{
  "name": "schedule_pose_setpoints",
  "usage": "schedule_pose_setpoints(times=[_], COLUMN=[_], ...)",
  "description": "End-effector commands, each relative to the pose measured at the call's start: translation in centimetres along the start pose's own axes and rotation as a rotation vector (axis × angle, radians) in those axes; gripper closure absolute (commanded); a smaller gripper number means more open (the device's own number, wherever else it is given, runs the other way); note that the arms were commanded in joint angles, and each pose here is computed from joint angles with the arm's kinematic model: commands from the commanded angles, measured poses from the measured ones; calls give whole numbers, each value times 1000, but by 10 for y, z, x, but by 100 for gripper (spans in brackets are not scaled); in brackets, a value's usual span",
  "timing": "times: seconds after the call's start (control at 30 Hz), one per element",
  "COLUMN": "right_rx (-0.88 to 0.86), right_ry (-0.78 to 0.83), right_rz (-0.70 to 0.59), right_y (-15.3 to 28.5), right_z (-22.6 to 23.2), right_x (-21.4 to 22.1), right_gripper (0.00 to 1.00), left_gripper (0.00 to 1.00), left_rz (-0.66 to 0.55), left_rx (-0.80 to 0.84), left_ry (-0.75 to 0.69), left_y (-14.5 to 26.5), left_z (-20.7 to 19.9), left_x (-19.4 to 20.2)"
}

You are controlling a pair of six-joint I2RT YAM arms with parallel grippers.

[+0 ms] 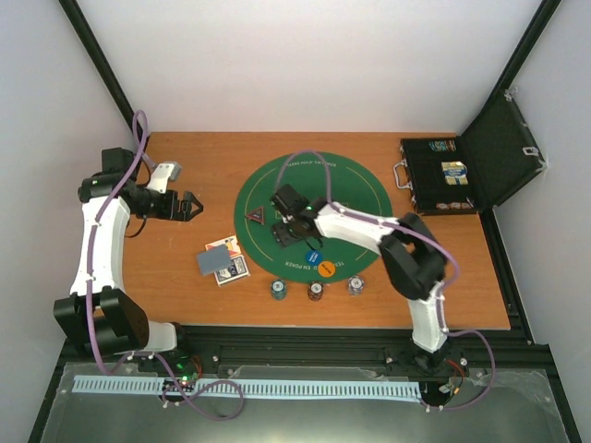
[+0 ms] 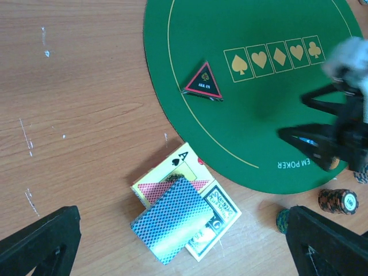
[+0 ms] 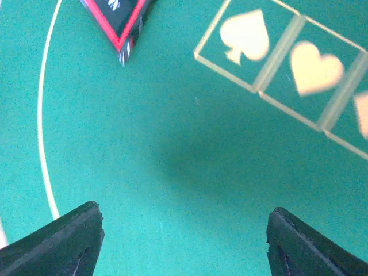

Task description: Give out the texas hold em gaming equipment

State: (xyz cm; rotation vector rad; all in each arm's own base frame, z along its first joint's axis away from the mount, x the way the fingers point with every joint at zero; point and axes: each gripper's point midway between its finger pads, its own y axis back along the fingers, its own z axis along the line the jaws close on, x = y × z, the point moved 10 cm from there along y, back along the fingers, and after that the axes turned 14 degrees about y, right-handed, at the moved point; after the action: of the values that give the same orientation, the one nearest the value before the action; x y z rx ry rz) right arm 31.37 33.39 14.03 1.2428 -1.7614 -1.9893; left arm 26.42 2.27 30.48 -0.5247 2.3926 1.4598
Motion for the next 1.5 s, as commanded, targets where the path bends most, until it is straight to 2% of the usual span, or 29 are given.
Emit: schedule_pose_setpoints(times=[0.0, 0.17, 0.37, 0.63, 0.9, 1.1, 1.33, 1.47], right_rx=[15, 1, -5, -7, -5, 4, 64, 100], right_ry=[-57, -78, -75, -80, -91, -99, -117, -116], right_rz=[-73, -9, 34, 65, 92, 83, 71, 80], right_y=[47, 47, 37, 21, 14, 12, 3, -2], right_z=[-8, -8, -7, -10, -16, -23, -49, -60], right_x=[29, 79, 100, 103, 114, 112, 93, 78], right_gripper=[22, 21, 20, 35, 42, 59, 64, 59], left_gripper=[0, 0, 0, 0, 0, 0, 0, 0], left_rz=[-66, -63, -47, -79, -74, -79, -67, -46], left_rx=[-3, 2, 17, 22, 34, 36, 81, 85], left_ry=[-6, -21, -20, -42, -41, -33, -41, -28], left_y=[11, 11, 8, 18, 20, 21, 21, 18], left_z=[-4, -5, -4, -11, -12, -13, -16, -14], left_x=[-9, -7, -4, -4, -7, -9, -9, -10])
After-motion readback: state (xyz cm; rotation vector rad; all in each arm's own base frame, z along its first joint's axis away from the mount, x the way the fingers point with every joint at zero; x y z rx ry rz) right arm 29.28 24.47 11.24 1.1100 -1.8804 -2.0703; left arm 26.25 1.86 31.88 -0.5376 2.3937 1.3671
